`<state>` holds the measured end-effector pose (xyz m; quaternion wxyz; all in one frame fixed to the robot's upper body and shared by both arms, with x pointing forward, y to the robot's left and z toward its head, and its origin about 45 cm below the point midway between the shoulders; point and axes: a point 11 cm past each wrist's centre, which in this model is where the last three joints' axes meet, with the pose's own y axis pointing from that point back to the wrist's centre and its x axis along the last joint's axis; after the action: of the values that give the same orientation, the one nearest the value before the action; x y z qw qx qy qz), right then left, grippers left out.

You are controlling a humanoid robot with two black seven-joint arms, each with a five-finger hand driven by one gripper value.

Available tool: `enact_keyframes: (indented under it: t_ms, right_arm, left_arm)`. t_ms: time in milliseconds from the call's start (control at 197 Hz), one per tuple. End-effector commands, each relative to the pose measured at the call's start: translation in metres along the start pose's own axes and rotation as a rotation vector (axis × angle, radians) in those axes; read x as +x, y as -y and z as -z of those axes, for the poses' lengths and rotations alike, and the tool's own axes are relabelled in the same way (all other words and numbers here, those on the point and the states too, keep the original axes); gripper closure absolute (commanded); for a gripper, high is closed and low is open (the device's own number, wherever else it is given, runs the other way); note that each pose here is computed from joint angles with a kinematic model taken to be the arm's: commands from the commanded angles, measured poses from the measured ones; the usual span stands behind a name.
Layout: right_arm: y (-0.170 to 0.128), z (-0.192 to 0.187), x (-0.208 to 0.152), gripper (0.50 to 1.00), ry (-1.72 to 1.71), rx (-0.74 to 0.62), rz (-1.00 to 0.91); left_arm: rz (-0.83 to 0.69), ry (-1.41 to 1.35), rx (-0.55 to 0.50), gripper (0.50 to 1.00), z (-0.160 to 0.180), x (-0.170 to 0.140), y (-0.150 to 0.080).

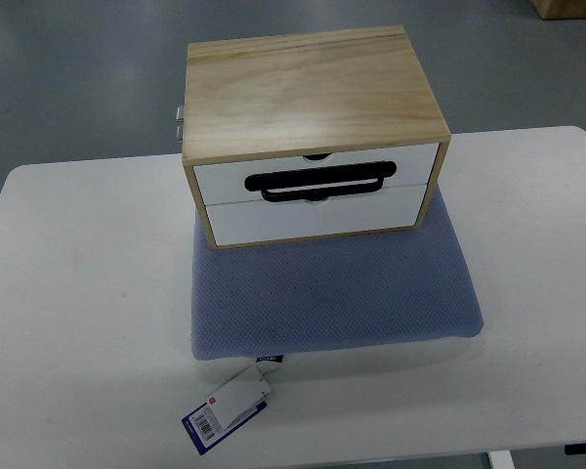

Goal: Open wood drawer with right hand

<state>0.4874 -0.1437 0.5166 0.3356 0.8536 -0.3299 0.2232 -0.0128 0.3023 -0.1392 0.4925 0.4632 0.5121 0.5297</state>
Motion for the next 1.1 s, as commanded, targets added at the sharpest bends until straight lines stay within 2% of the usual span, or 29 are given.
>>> enact_keyframes:
  t_ms: [0, 97, 147, 152, 239, 437, 645, 1097]
  right_arm:
    - [-0.002, 0.021, -0.031, 0.554, -0.152, -0.096, 0.105]
    - [-0.007, 0.034, -0.061, 0.554, -0.254, -0.145, 0.195]
    - [-0.007, 0.034, -0.061, 0.554, -0.254, -0.145, 0.195]
    - [-0.01, 0.041, -0.08, 0.554, -0.292, -0.158, 0.245]
    - [-0.016, 0.045, -0.107, 0.556, -0.322, -0.187, 0.326]
    - [-0.021, 0.048, -0.145, 0.556, -0.335, -0.219, 0.433]
    - [-0.007, 0.036, -0.162, 0.556, -0.317, -0.246, 0.443]
    - [0.013, -0.002, -0.174, 0.556, -0.22, -0.322, 0.413]
  left_arm:
    - [0.001, -0.001, 0.0, 0.5, 0.0, 0.0, 0.0]
    - [0.003, 0.0, -0.003, 0.5, -0.002, -0.001, 0.0]
    - [0.003, 0.0, -0.003, 0.5, -0.002, -0.001, 0.0]
    - [0.003, 0.0, -0.003, 0.5, -0.002, -0.001, 0.0]
    - [0.001, 0.0, -0.003, 0.5, -0.002, -0.001, 0.0]
    - [0.001, 0.0, -0.003, 0.5, -0.002, -0.001, 0.0]
    - [-0.002, 0.0, -0.003, 0.5, -0.002, 0.0, 0.0]
    - [-0.003, 0.0, -0.003, 0.5, -0.002, 0.001, 0.0]
